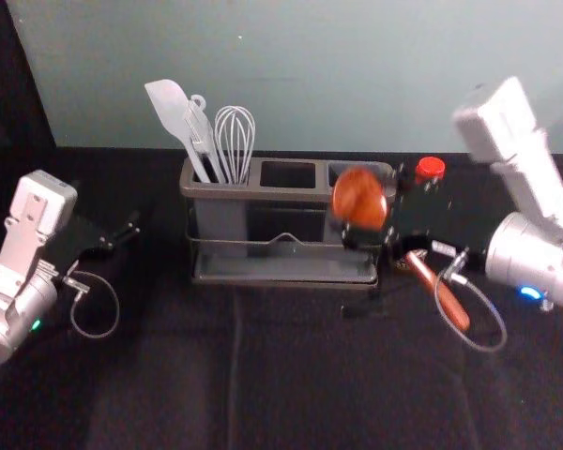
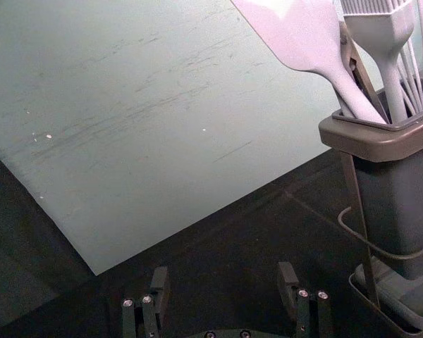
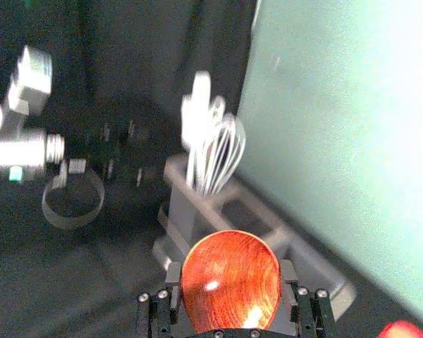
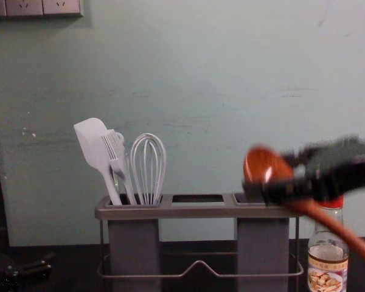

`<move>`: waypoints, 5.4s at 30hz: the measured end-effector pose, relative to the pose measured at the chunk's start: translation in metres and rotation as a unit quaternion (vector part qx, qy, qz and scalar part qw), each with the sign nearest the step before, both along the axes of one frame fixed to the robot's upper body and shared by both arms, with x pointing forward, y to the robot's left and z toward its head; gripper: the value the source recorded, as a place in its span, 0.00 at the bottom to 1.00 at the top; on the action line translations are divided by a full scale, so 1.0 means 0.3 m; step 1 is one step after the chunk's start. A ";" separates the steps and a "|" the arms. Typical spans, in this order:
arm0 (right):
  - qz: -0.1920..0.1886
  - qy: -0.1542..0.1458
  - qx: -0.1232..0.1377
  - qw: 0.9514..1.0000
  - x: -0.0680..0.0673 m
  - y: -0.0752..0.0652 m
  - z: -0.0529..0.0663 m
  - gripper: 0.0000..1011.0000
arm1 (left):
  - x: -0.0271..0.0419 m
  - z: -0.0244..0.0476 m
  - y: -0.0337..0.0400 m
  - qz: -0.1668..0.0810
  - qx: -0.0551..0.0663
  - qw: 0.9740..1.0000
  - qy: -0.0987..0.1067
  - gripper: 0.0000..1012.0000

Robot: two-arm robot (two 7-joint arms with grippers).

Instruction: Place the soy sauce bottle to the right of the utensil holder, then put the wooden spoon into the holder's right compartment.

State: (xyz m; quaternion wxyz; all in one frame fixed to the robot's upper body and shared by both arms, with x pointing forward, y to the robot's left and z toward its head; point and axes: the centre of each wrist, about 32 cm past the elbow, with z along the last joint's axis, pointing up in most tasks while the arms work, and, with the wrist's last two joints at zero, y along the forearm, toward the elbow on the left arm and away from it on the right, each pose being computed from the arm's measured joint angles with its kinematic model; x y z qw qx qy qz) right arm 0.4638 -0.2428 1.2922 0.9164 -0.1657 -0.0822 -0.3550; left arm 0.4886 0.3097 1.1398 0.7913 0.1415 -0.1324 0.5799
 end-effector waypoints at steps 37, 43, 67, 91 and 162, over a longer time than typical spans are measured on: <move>-0.070 -0.166 0.249 0.952 0.216 0.191 -0.039 0.83 | 0.000 0.000 0.000 0.000 0.000 1.000 0.000 0.99; -0.085 -0.167 0.239 0.953 0.253 0.220 -0.045 0.83 | 0.000 0.000 0.000 0.000 0.000 1.000 0.000 0.99; -0.107 -0.176 0.201 0.958 0.336 0.237 -0.086 0.83 | 0.000 0.000 0.000 0.000 0.000 1.000 0.000 0.99; -0.103 -0.151 0.192 0.964 0.315 0.230 -0.192 0.83 | 0.000 0.000 0.000 0.000 0.000 1.000 0.000 0.99; -0.109 -0.133 0.175 0.969 0.215 0.177 -0.226 0.99 | 0.000 0.000 0.000 0.000 0.000 1.000 0.000 0.99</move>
